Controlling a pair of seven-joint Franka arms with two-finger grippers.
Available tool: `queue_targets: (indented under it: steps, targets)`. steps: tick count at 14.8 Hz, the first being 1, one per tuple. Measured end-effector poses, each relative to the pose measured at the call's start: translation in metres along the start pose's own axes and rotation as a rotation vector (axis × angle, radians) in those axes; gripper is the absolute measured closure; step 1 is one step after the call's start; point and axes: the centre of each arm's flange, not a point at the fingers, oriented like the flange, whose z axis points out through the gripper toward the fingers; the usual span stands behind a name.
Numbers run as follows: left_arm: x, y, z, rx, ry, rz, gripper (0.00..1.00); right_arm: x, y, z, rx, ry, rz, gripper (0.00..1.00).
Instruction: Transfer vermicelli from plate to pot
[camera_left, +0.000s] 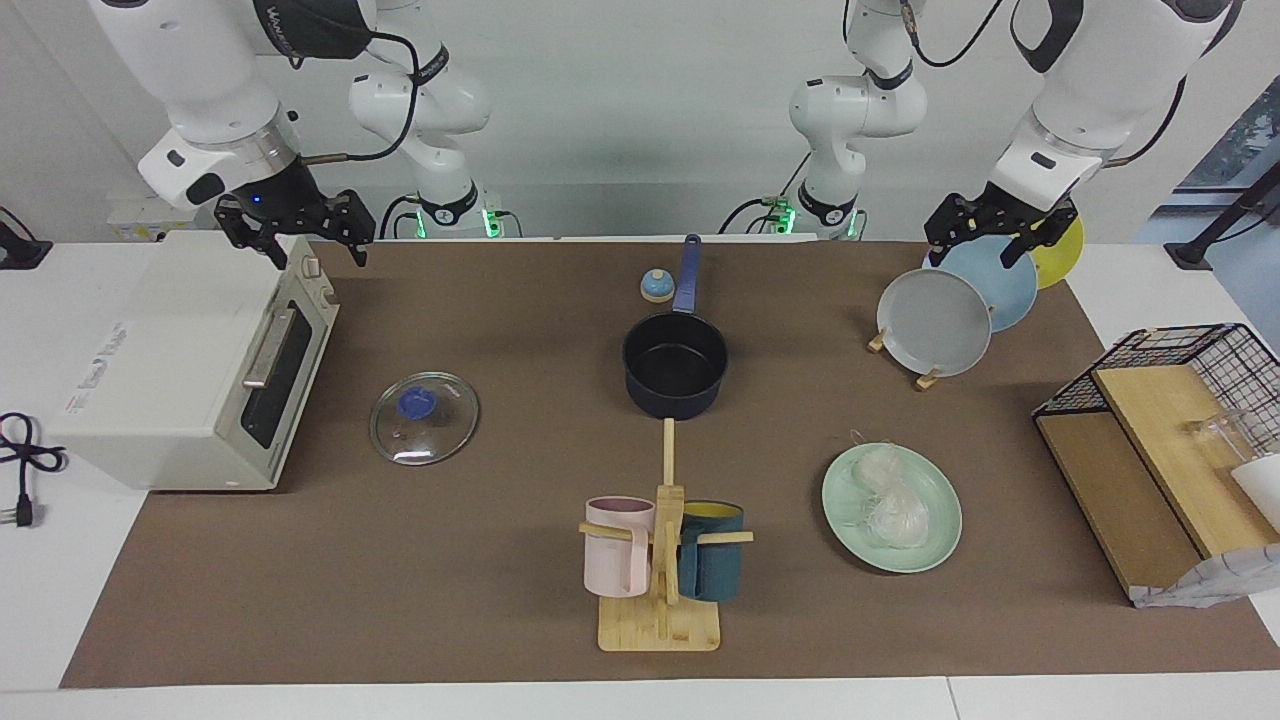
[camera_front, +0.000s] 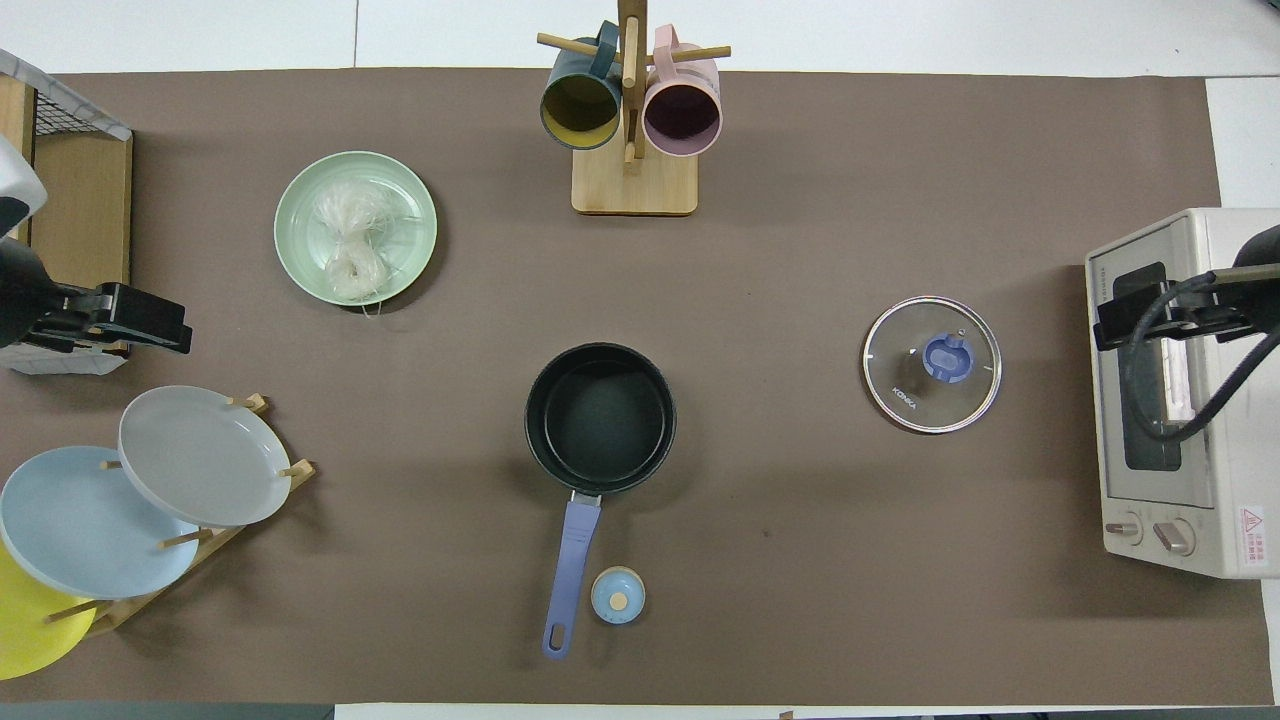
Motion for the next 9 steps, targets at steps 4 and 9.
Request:
queue_targets:
  steps: [4,9]
  targets:
    - [0.0008,0.0016,-0.0006,-0.008,0.007,0.002,0.0,0.0,0.0001,0.0,0.0,0.0,0.0,0.0]
    - [0.0044,0.0033,0.0008,-0.017,0.019,0.002,0.0,0.0,-0.0001,0.0033,0.0,-0.007,0.0,0.0]
